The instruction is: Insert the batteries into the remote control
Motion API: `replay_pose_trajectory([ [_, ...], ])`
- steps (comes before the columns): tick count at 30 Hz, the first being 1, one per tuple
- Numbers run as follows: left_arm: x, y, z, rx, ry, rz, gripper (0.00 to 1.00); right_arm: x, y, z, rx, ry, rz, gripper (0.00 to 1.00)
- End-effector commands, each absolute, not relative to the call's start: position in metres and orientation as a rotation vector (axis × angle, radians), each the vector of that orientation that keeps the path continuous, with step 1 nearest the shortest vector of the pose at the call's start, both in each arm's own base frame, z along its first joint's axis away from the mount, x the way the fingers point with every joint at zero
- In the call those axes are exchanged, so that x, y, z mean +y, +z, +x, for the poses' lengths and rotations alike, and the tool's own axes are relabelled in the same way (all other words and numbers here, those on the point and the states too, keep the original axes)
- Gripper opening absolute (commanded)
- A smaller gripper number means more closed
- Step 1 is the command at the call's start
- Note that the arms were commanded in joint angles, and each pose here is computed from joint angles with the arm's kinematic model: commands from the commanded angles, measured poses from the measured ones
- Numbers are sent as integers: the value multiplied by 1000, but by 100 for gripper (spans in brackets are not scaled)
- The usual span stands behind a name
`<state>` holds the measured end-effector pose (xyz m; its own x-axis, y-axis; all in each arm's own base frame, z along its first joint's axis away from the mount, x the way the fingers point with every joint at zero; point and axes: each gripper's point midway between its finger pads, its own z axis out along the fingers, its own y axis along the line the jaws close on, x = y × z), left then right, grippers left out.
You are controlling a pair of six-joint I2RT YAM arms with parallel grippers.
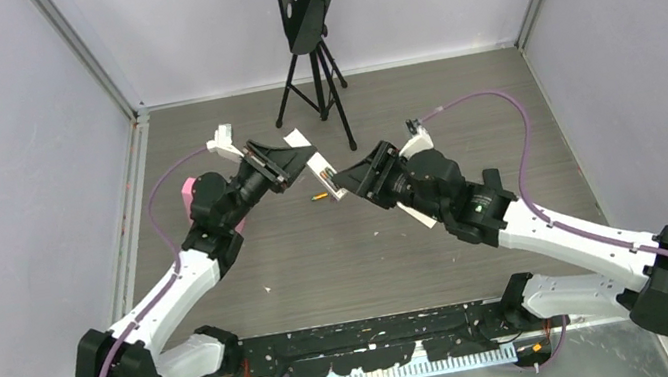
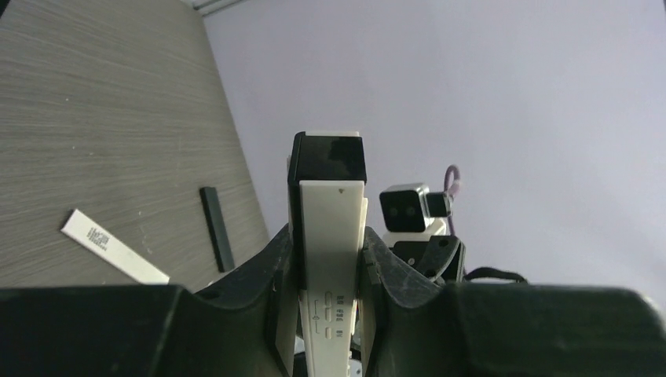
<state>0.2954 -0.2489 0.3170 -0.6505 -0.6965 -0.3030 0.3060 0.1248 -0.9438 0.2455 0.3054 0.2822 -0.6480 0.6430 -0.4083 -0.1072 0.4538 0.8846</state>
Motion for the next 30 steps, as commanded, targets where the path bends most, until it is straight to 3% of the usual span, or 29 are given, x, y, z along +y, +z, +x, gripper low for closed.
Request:
replay_pose_trajectory([
  [1,-258,354,265,1546,-1601,-51,0,289,270,232,1960,1163,286,63],
  [3,-259,344,266,1578,-1562,-21,0,288,284,226,1920,1190,212,75],
  [5,-260,336,266,1604,-1542,4,0,291,293,218,1895,1218,119,79],
  [13,-262,313,273,1694,-1497,-16,0,306,274,211,1948,986,-437,77],
  [21,-262,300,279,1776,-1454,-51,0,331,259,232,1945,800,-685,72],
  [24,-261,294,281,1807,-1435,-75,0,336,255,238,1946,746,-724,60],
  [28,-259,285,282,1849,-1408,-97,0,336,253,244,1947,701,-750,23],
  [30,-258,279,281,1869,-1397,-103,4,335,251,243,1941,691,-771,9],
])
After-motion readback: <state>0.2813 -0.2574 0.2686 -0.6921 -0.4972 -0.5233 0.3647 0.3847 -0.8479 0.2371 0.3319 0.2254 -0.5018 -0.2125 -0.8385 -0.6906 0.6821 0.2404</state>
